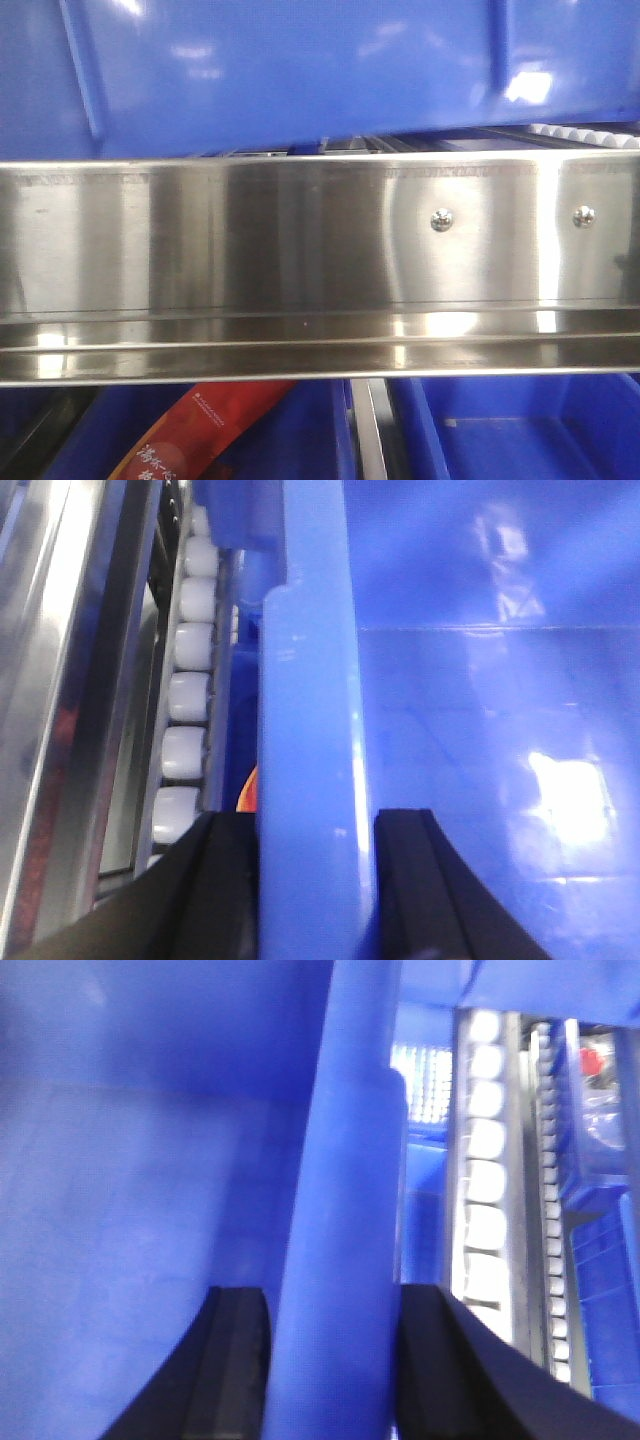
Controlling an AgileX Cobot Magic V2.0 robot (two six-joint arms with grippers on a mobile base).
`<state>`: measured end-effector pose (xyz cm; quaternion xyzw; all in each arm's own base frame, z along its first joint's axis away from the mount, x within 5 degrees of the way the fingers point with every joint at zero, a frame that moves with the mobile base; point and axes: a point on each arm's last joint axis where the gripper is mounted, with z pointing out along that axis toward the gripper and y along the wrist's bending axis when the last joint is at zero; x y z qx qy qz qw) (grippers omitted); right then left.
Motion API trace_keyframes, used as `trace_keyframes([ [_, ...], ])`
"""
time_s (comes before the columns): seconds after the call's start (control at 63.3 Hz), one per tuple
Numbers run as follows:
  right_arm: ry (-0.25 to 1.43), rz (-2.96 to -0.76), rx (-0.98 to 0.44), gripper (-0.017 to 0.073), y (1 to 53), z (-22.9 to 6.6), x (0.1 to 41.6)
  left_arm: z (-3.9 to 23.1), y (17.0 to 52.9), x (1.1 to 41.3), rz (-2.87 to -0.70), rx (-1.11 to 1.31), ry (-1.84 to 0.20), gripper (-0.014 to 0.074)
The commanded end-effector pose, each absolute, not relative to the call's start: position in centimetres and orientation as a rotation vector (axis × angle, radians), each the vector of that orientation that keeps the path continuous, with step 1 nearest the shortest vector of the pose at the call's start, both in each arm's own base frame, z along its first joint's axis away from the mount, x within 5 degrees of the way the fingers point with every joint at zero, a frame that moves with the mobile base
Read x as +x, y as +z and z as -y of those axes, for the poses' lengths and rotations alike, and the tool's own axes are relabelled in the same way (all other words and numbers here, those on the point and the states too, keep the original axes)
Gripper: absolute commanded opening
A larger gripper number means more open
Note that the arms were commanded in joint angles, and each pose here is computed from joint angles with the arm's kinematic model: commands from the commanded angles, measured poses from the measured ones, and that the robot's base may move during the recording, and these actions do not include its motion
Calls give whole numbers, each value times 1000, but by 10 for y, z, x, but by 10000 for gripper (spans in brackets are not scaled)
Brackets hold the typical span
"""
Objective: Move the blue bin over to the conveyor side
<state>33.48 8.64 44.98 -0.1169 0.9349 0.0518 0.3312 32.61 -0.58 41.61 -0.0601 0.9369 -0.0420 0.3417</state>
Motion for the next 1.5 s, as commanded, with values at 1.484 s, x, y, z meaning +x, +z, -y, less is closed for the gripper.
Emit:
trace_keyframes([
  [1.484,143,-2171,-166,-75,493,-45,193,34,477,202,-2191,-4,-204,-20],
])
